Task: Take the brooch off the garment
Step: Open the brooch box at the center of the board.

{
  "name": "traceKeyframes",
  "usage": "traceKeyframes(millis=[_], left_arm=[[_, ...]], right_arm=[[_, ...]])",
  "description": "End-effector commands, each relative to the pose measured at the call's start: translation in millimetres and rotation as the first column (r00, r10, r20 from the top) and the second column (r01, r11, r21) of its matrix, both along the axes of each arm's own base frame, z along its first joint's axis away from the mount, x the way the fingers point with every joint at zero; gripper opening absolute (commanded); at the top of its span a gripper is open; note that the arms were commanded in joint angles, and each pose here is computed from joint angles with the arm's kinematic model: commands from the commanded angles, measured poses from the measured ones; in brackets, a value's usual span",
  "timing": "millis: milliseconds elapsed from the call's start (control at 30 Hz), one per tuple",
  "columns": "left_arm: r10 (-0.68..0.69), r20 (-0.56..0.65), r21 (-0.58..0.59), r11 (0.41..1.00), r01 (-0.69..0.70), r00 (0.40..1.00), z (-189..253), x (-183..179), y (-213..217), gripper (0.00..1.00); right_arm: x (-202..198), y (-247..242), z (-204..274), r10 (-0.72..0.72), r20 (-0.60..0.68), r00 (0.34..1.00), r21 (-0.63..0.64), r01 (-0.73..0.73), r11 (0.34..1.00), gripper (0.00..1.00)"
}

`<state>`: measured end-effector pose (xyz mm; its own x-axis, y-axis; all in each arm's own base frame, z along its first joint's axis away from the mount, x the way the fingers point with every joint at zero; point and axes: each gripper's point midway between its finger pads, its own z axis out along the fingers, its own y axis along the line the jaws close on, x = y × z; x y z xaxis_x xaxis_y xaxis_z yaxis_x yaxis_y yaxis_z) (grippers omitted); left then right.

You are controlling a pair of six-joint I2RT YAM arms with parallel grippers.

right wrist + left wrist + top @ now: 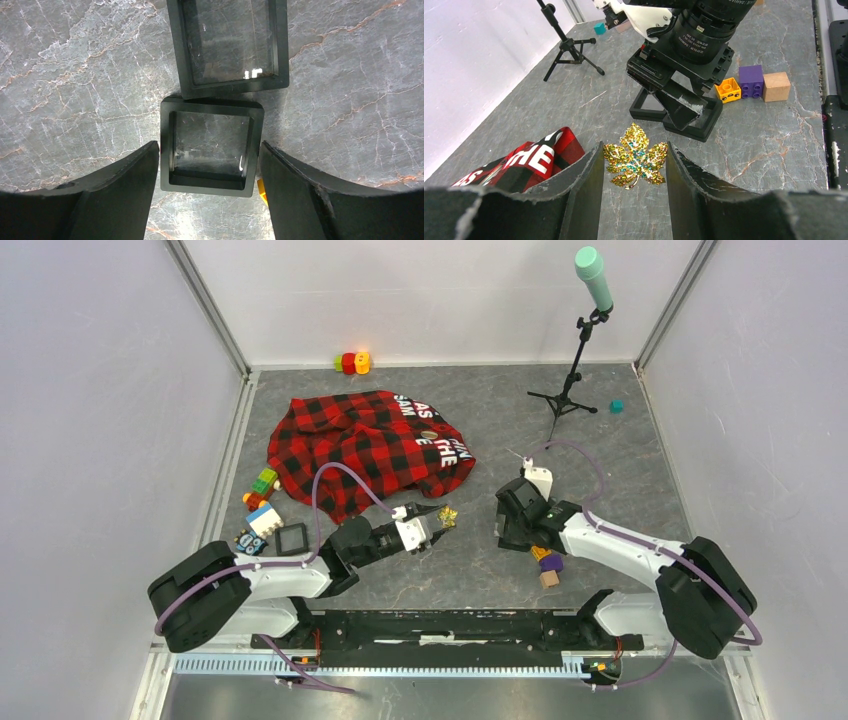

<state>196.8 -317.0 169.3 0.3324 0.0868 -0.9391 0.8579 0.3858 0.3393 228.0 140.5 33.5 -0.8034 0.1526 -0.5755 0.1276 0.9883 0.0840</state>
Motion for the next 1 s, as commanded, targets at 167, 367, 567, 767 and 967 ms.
traceKeyframes(millis=[167,367,567,767,967], left_arm=[[0.007,0.072,-0.039,0.999,-0.004,0.997,25.1,3.7,-2.7,0.38],[0.005,0.07,-0.037,0.999,-0.002,0.998,24.9,3.4,-3.0,0.38],[0.001,0.068,-0.034,0.999,0.001,0.998,23.6,2.7,-2.9,0.36],[0.003,0.068,-0.031,1.0,-0.001,0.998,23.3,2.8,-2.1,0.36],[0.002,0.069,-0.026,1.0,0.0,0.998,22.9,2.7,-2.5,0.36]], right_arm=[[2.9,-0.8,-2.2,-0.022,0.022,1.0,0.003,0.022,1.0,0.76],[3.7,-2.4,-3.7,-0.022,0.024,0.999,-0.009,0.022,1.0,0.78],[5.3,-3.2,-4.0,-0.016,0.026,1.0,-0.023,0.016,1.0,0.8],[6.0,-3.4,-4.4,-0.014,0.025,1.0,-0.031,0.015,0.999,0.79],[7.3,2.9,0.8,0.013,0.034,0.999,-0.003,-0.013,1.0,0.7]])
